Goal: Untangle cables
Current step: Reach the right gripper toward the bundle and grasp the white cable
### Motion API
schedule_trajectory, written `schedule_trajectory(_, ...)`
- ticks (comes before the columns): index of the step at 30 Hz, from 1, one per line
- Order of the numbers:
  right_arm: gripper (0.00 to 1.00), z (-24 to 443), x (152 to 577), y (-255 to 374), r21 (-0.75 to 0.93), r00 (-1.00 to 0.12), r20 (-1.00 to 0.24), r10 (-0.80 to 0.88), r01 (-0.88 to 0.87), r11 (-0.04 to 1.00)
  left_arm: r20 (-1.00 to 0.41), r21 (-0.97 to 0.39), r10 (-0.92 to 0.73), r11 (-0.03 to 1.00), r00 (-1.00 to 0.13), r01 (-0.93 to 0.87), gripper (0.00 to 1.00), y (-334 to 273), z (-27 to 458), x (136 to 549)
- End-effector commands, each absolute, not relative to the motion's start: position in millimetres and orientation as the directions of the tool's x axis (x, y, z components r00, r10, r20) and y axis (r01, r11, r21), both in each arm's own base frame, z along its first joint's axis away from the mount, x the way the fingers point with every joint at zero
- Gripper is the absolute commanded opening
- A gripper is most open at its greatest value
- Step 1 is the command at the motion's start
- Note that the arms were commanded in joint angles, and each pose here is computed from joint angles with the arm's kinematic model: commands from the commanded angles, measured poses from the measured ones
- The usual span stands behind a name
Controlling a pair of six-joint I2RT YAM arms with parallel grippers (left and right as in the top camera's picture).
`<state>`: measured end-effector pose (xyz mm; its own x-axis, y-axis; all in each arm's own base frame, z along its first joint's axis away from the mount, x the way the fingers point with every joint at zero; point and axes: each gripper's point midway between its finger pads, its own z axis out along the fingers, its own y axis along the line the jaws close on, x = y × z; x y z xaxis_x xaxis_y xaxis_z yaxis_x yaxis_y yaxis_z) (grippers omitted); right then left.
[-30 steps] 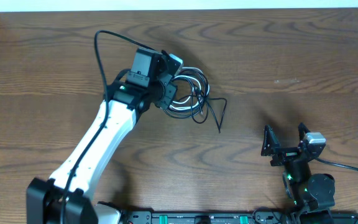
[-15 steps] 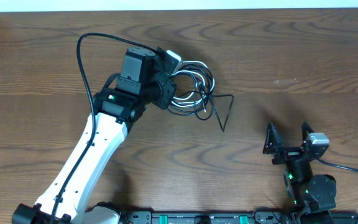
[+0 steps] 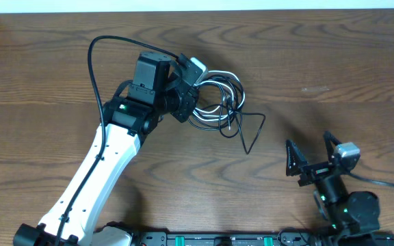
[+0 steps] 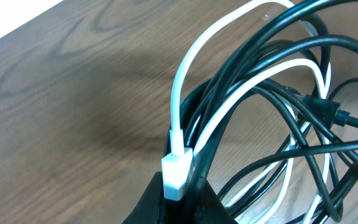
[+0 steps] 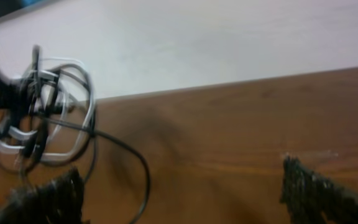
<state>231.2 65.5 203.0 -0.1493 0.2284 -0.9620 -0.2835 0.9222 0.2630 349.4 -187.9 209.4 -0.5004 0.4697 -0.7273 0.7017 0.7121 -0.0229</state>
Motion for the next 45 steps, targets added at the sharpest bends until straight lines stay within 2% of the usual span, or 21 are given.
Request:
schedule_trajectory(1,0.99,235.1,225.0,83.0,0.219,-0.173,-0.971,0.163,-0.385,0.897,-0.771,0.057,0.517,0.639,-0.372,0.767,0.08,-195.6,233.8,347.8)
schedule_trajectory(6,0.99,250.9,229.3,111.2,0.224,-0.292,-0.953,0.077,-0.512,0.829,-0.769,0.096,0.550,0.605,-0.327,0.790,0.07,-196.5,234.1,347.1)
schedule_trajectory(8,0.99,255.7,232.4,123.9,0.251,-0.336,-0.940,0.059,-0.564,0.787,-0.774,0.113,0.569,0.558,-0.279,0.822,0.08,-201.4,235.6,343.3)
schedule_trajectory(13,0.99,267.0,240.9,160.8,0.366,-0.453,-0.891,0.019,-0.696,0.618,-0.791,0.162,0.597,0.416,-0.134,0.895,0.07,-215.4,241.3,331.2)
schedule_trajectory(19,0.99,284.7,241.6,192.4,0.458,-0.490,-0.872,0.009,-0.808,0.372,-0.772,0.196,0.629,0.374,-0.093,0.906,0.08,-214.2,237.4,327.7)
schedule_trajectory(23,0.99,289.6,242.6,200.4,0.504,-0.520,-0.854,0.022,-0.817,0.280,-0.768,0.197,0.634,0.368,-0.090,0.909,0.08,-213.9,236.2,326.6)
schedule_trajectory(26,0.88,290.9,247.9,202.0,0.490,-0.503,-0.864,0.026,-0.829,0.269,-0.765,0.207,0.641,0.336,-0.062,0.919,0.08,-215.4,235.6,322.8)
schedule_trajectory(29,0.92,288.2,255.4,200.3,0.486,-0.500,-0.865,0.034,-0.821,0.300,-0.776,0.196,0.631,0.245,-0.002,0.950,0.08,-222.2,236.2,306.8)
schedule_trajectory(32,0.86,283.4,265.7,194.3,0.450,-0.471,-0.881,0.034,-0.816,0.363,-0.773,0.191,0.634,0.199,0.022,0.961,0.07,-223.1,234.0,297.9)
schedule_trajectory(34,0.78,281.2,270.7,189.8,0.423,-0.449,-0.893,0.029,-0.816,0.393,-0.768,0.188,0.640,0.193,0.022,0.963,0.08,-222.0,232.9,295.2)
schedule_trajectory(37,0.72,275.2,278.8,180.6,0.392,-0.429,-0.903,0.019,-0.805,0.445,-0.768,0.188,0.641,0.191,0.023,0.963,0.08,-220.3,235.9,290.4)
schedule_trajectory(40,0.72,264.6,289.9,167.0,0.399,-0.454,-0.890,0.026,-0.753,0.524,-0.783,0.231,0.614,0.135,0.101,0.964,0.07,-222.5,250.3,277.7)
schedule_trajectory(42,0.72,262.8,289.5,165.9,0.408,-0.464,-0.886,0.026,-0.749,0.523,-0.799,0.256,0.582,0.108,0.147,0.961,0.07,-225.1,262.6,269.6)
schedule_trajectory(45,0.73,263.9,283.0,169.7,0.421,-0.472,-0.882,0.020,-0.766,0.485,-0.803,0.249,0.578,0.104,0.146,0.963,0.08,-225.7,262.5,268.3)
